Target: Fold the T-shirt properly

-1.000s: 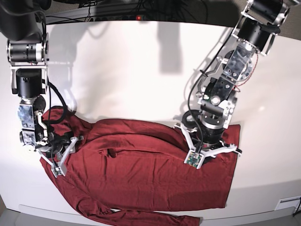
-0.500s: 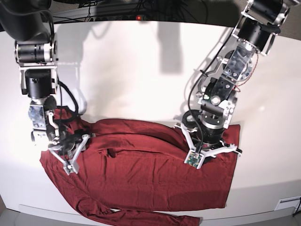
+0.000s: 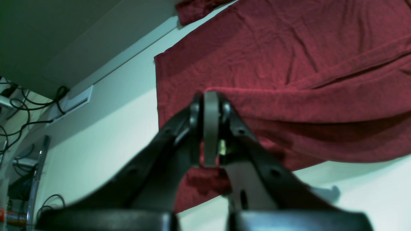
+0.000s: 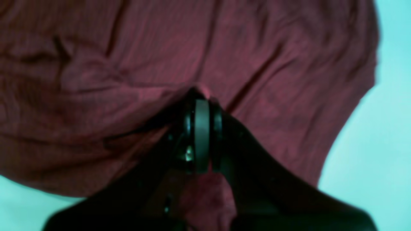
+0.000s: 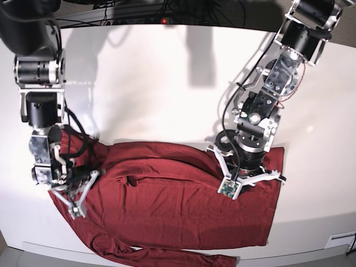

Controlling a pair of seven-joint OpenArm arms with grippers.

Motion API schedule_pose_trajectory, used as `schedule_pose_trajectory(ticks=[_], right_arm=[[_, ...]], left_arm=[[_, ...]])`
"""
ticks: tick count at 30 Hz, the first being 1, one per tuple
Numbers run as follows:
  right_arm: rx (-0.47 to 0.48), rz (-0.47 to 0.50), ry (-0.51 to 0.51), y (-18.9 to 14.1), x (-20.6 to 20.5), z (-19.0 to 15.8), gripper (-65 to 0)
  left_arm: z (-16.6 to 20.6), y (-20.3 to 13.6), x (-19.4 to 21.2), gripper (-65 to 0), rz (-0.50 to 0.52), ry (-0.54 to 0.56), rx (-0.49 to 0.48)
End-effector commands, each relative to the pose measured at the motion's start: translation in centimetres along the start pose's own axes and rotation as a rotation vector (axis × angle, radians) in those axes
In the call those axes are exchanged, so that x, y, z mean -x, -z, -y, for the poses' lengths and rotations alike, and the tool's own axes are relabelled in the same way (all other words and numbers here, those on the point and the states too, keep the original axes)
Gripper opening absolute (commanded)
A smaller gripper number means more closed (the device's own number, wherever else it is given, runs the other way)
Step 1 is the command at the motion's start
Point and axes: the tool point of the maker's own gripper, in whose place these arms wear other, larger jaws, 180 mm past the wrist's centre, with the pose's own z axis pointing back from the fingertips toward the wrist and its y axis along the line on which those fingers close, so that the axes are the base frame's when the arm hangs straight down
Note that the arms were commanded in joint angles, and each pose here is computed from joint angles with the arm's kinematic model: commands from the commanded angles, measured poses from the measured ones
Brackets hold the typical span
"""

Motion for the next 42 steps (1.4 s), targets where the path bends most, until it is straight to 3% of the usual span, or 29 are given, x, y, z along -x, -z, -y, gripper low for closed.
schedule_pose_trajectory(ticks=[1,8,18,26,33,42], right_arm=[[0.037,0.069,0.001,-1.3,-3.1,1.9,-65.0],[0.088,0.099,-0.003,-2.9,-4.8,4.9,-65.0],[0.07,0.134,-0.06,-3.7,-6.7,5.0,-65.0],[0.077,0.106,-0.181,-3.1,-7.5,3.3,-65.0],[0.106,0.123,-0.165,-3.1,-7.8,3.7,-65.0],[0.107,0.135,-0.161,-3.0,-7.9,3.7,-65.0]], left_arm=[[-1.2,0.2,-2.2,-65.0,0.07,0.004,-0.033],[-1.5,0.4,-3.0,-65.0,0.098,0.005,-0.04],[-1.8,0.7,-3.2,-65.0,0.099,0.01,-0.045],[-1.4,3.4,1.3,-65.0,-0.019,0.083,-0.011],[-3.4,6.0,1.8,-65.0,-0.069,0.107,-0.041],[-3.4,7.6,4.7,-65.0,-0.176,0.092,0.02]])
